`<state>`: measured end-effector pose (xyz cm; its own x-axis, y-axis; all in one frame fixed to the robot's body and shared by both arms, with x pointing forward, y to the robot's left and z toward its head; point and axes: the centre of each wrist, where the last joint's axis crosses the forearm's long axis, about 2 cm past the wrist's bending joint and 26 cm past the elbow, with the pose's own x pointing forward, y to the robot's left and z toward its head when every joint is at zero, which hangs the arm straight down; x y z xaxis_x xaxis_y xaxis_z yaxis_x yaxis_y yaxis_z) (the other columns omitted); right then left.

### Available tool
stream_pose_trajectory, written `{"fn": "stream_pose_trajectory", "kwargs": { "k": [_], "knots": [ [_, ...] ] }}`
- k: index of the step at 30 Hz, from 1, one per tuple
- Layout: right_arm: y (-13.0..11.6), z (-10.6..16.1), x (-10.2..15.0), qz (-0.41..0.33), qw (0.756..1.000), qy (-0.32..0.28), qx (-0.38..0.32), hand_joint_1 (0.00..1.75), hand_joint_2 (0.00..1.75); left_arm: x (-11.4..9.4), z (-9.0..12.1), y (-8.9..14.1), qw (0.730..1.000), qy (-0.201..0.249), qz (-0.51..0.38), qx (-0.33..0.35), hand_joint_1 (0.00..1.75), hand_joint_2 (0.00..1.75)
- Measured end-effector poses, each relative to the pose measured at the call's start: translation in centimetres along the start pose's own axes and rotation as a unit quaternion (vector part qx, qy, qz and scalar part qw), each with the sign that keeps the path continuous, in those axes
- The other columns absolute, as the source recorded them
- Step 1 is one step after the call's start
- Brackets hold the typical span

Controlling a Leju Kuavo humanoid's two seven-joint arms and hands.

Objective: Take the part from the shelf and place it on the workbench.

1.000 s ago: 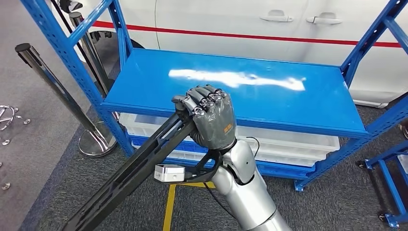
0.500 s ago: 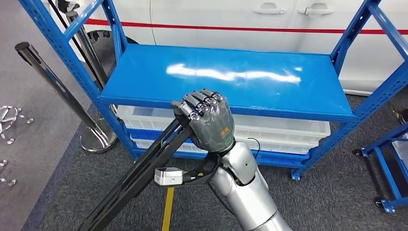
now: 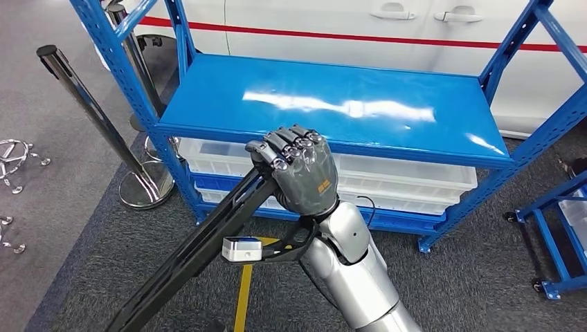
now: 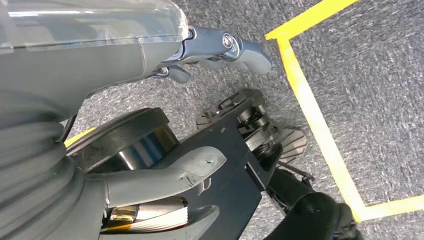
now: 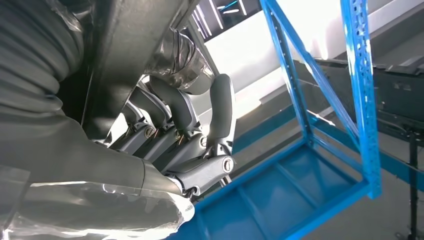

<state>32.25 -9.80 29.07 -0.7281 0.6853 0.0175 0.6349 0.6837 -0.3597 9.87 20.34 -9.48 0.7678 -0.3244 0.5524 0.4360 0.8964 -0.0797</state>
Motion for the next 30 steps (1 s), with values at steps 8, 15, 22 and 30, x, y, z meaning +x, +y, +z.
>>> {"fn": "stream_pose_trajectory", "kwargs": {
  "k": [8, 15, 22, 30],
  "knots": [
    [0.0, -0.2, -0.1, 0.003, 1.0, -0.002, -0.001, 1.75, 1.75, 0.3, -0.1, -0.1, 1.0, 0.0, -0.001, -0.002, 0.0, 1.75],
    [0.0, -0.7, -0.1, 0.004, 1.0, -0.005, -0.006, 1.75, 1.75, 0.5, -0.2, -0.1, 1.0, -0.002, -0.005, -0.003, 0.0, 1.75],
    [0.0, -0.8, -0.1, 0.004, 1.0, -0.006, -0.006, 1.75, 1.75, 0.7, -0.2, 0.0, 1.0, -0.002, -0.006, -0.002, 0.0, 1.75],
    [-0.1, -1.4, -0.2, 0.005, 1.0, -0.006, -0.012, 1.75, 1.75, 1.5, -0.5, 0.2, 1.0, -0.003, -0.012, -0.002, 0.0, 1.75]
  ]
}}
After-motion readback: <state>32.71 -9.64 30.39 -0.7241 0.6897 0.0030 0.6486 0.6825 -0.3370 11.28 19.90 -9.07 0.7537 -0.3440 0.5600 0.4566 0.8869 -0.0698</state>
